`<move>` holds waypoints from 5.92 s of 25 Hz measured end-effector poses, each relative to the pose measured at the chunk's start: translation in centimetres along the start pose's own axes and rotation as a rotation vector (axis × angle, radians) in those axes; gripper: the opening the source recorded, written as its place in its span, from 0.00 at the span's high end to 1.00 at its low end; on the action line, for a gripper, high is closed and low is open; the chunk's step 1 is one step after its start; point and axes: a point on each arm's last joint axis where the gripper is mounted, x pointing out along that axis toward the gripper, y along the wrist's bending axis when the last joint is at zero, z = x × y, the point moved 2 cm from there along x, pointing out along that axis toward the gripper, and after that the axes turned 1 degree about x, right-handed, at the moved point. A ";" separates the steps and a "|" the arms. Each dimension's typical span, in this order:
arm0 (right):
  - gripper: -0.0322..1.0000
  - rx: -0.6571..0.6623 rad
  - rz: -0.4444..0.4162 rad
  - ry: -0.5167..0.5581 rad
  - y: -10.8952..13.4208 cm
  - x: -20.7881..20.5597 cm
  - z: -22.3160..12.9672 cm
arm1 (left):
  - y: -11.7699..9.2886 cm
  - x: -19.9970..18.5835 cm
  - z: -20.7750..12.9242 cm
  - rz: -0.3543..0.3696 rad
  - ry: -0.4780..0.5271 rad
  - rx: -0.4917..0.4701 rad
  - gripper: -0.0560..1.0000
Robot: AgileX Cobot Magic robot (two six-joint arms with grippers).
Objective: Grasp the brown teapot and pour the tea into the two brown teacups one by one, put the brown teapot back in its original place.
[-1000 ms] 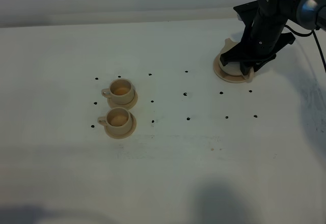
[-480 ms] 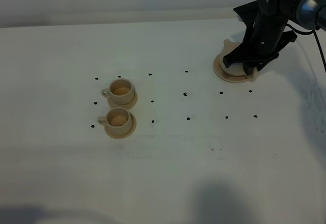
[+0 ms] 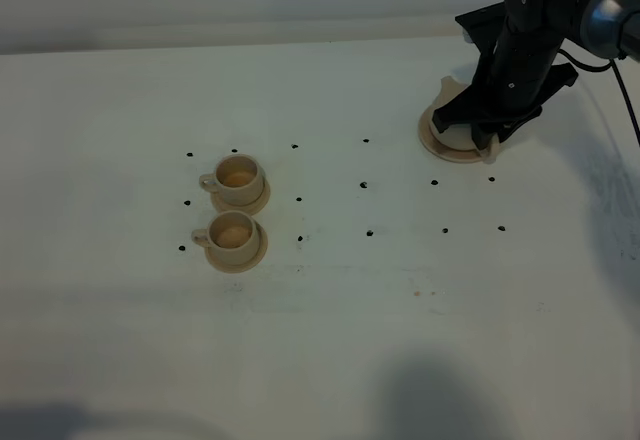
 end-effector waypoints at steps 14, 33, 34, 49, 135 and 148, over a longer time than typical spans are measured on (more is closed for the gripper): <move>0.67 -0.026 -0.027 0.021 -0.3 0.0 -0.2 | 0.0 0.0 0.0 0.000 0.000 0.000 0.41; 0.66 -0.080 -0.045 0.001 -0.5 0.0 0.0 | 0.0 0.0 0.0 0.000 -0.001 0.000 0.41; 0.66 -0.083 -0.045 0.000 -0.5 0.0 0.0 | 0.0 0.0 0.0 0.000 -0.001 0.000 0.41; 0.88 -0.088 -0.048 -0.026 -0.4 -0.1 0.3 | 0.0 0.0 0.0 0.000 -0.001 0.000 0.41; 0.88 -0.464 -0.001 -0.204 14.7 -7.1 -7.3 | 0.0 0.0 0.0 0.000 0.000 0.000 0.41; 0.88 -0.536 0.024 -0.196 17.1 -6.8 -5.6 | 0.0 0.0 0.0 0.000 0.000 0.000 0.41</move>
